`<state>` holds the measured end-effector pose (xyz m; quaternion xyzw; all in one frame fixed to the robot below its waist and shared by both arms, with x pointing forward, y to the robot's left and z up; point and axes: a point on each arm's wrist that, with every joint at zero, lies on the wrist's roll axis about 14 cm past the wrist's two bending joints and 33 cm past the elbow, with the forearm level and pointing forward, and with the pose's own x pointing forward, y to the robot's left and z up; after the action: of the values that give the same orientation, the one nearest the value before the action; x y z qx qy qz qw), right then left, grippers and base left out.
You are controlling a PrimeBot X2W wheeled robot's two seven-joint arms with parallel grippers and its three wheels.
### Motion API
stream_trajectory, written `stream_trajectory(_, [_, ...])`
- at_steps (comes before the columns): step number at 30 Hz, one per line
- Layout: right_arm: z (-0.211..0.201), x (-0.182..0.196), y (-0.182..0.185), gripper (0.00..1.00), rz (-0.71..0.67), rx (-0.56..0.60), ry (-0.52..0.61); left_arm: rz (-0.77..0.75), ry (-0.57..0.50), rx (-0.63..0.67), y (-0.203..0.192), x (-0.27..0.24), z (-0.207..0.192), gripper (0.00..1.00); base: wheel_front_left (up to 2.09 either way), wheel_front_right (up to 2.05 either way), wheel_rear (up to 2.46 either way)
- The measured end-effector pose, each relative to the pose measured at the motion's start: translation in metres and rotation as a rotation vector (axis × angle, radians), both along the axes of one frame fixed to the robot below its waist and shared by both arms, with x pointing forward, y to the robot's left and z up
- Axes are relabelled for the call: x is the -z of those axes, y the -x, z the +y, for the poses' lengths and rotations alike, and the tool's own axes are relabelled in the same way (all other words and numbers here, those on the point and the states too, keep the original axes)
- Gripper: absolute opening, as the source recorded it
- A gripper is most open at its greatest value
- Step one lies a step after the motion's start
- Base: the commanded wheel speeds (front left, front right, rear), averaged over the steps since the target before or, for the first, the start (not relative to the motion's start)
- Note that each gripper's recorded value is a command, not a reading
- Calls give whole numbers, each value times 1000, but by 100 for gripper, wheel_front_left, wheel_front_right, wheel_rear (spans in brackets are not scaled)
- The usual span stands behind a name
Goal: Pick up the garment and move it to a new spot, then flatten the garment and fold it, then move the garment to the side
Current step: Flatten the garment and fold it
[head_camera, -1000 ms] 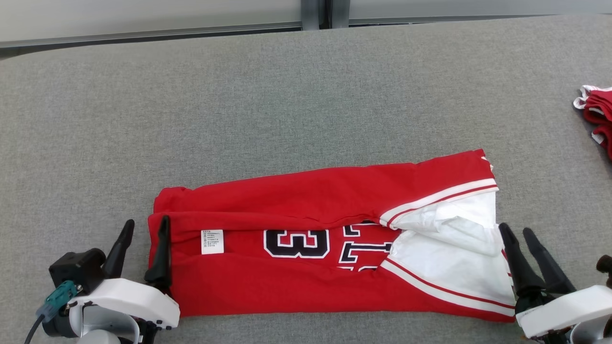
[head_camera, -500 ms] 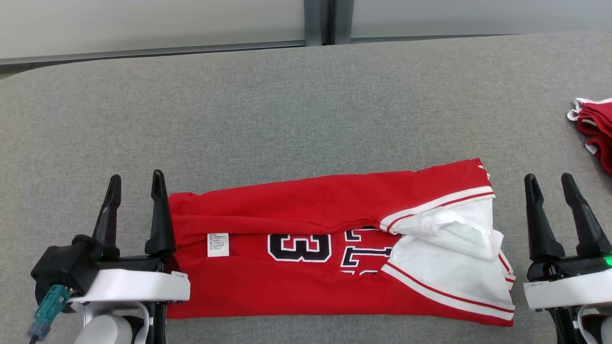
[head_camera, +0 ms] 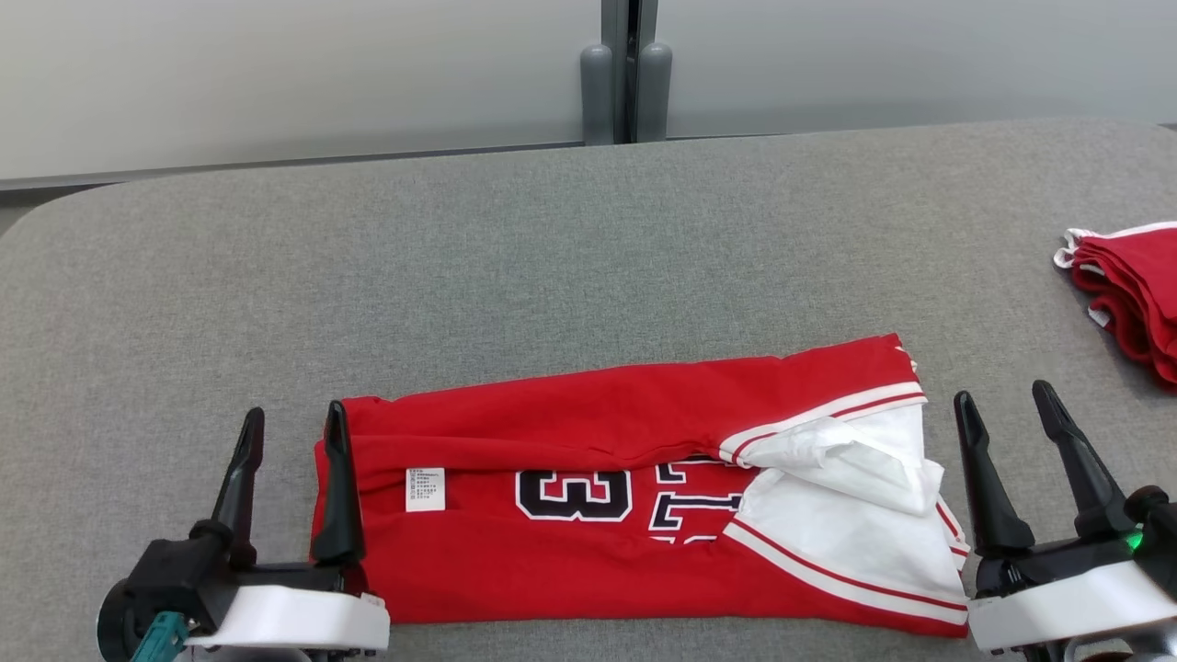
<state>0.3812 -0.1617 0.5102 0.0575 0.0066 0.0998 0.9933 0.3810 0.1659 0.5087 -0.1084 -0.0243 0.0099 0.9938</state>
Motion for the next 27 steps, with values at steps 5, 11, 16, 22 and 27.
stream_trajectory(5, [-2, 3, 10, 100, 12, 13, 4, 30, -28, 14, 11, 11, -3, 100, 0, 0, 0])
stream_trajectory(11, [-3, 5, 15, 100, 18, 21, 1, 44, -41, 23, 17, 16, -3, 100, 0, 0, 0])
stream_trajectory(16, [-2, 5, 18, 100, 20, 21, -3, 57, -50, 25, 21, 21, 0, 100, 0, 0, 0])
stream_trajectory(22, [-4, 7, 19, 100, 28, 25, -2, 65, -54, 31, 22, 25, 1, 100, 0, 0, 0])
stream_trajectory(27, [-4, 10, 19, 100, 37, 27, -1, 73, -60, 32, 22, 28, 3, 100, 0, 0, 0])
